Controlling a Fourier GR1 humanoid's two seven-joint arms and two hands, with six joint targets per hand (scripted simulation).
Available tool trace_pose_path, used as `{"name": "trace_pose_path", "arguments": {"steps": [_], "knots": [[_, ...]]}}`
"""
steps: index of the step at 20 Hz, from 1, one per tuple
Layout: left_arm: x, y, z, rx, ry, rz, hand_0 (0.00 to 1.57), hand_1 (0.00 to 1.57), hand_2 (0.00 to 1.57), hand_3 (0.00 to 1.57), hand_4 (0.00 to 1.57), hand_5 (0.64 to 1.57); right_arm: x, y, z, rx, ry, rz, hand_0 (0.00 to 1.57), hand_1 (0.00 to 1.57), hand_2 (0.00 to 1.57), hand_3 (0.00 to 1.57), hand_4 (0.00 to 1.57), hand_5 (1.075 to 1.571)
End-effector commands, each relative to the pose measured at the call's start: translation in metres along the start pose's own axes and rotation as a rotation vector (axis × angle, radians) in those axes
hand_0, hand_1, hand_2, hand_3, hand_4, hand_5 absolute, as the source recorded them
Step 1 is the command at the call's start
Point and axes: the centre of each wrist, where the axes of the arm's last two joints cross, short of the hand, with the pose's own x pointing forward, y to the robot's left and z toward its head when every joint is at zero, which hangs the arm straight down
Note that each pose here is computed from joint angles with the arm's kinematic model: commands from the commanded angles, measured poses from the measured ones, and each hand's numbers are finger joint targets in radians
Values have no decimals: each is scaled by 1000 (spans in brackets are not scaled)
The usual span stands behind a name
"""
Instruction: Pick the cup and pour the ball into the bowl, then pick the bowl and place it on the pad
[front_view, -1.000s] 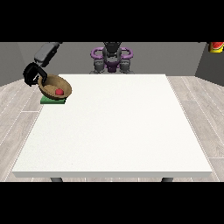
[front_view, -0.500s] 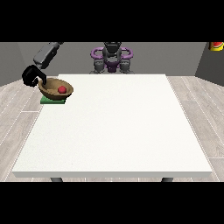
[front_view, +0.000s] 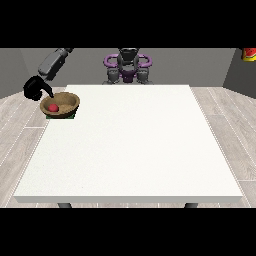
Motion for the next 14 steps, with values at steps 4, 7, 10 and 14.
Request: {"name": "trace_pose_path", "arguments": {"steps": [4,7,10,14], "knots": [[5,-4,-1,-1,-38,4,0,0,0,0,1190,1566,13,-13,-4,-48,-84,22,1259,1259,1353,911,115,1529],[6,9,-1,19,-41,-2,0,0,0,0,1195,1568,8,25,-1,44,-27,68,641,641,693,1008,0,1469],[15,0,-5,1,-81,7,0,0,0,0,1205,1568,2,3,-3,68,-50,104,0,0,0,0,0,1435],[3,-37,-16,-28,-11,18,0,0,0,0,1190,1569,1,25,-2,83,-6,161,0,0,0,0,0,1407]]}}
